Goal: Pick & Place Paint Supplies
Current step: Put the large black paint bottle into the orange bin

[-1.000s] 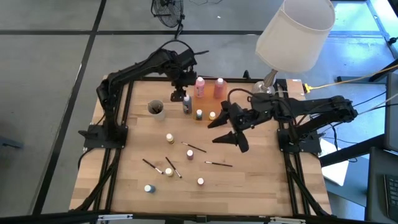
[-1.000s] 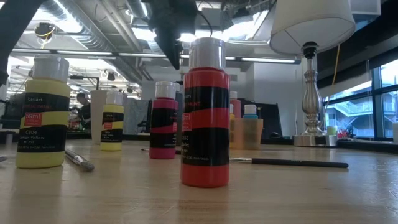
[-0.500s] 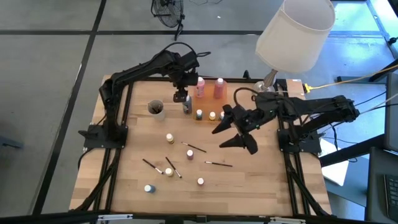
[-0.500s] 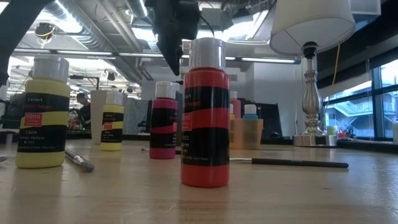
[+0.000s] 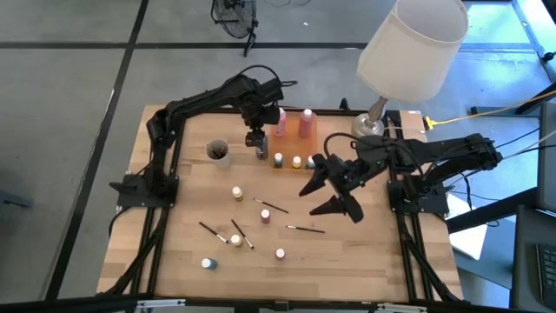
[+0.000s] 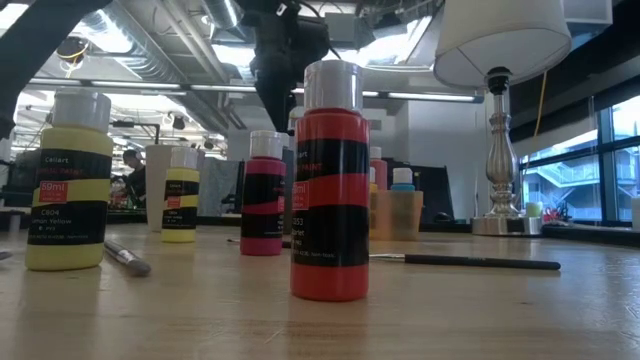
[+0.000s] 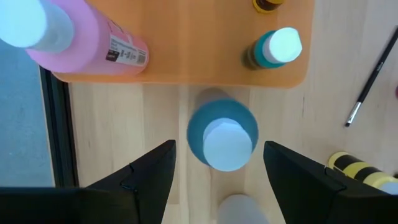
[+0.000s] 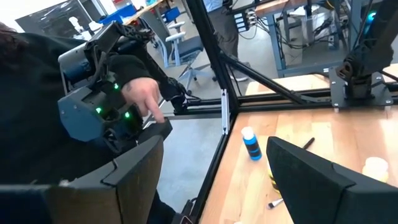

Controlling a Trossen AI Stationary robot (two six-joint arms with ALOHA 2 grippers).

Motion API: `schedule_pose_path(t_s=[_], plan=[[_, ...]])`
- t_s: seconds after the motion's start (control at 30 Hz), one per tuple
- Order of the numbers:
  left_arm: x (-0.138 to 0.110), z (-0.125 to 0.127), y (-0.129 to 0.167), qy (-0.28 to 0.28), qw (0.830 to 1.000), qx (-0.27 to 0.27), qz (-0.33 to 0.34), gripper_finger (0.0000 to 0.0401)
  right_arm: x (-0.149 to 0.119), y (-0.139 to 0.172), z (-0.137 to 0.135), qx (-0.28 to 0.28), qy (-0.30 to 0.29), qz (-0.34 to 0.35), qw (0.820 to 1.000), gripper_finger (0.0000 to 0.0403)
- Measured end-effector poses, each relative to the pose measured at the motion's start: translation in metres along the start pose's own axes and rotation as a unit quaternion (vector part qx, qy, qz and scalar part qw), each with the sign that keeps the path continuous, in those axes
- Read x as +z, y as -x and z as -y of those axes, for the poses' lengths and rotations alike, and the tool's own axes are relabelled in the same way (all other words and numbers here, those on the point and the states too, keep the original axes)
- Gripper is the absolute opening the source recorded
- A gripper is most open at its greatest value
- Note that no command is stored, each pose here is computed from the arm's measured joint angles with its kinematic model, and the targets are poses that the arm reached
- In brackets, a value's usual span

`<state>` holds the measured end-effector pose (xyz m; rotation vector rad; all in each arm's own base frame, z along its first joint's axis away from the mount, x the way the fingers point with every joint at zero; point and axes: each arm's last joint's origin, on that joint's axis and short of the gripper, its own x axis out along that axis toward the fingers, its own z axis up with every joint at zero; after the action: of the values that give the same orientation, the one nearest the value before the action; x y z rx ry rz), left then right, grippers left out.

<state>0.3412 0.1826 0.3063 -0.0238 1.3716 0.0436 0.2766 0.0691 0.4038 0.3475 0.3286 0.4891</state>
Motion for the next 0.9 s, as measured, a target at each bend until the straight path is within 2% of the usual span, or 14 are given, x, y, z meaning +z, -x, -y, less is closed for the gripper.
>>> schedule_pose_path(t_s=[0.43, 0.9], plan=[[0.003, 0.007, -0.001, 0.007, 1.000, 0.002, -0.001, 0.0239, 0.000, 0.000, 0.000, -0.002, 0.000, -0.001, 1.000, 0.0291], [0.007, 0.007, -0.015, 0.027, 0.999, -0.004, -0.026, 0.0239, -0.001, 0.000, 0.000, -0.002, 0.001, -0.007, 1.000, 0.0291]])
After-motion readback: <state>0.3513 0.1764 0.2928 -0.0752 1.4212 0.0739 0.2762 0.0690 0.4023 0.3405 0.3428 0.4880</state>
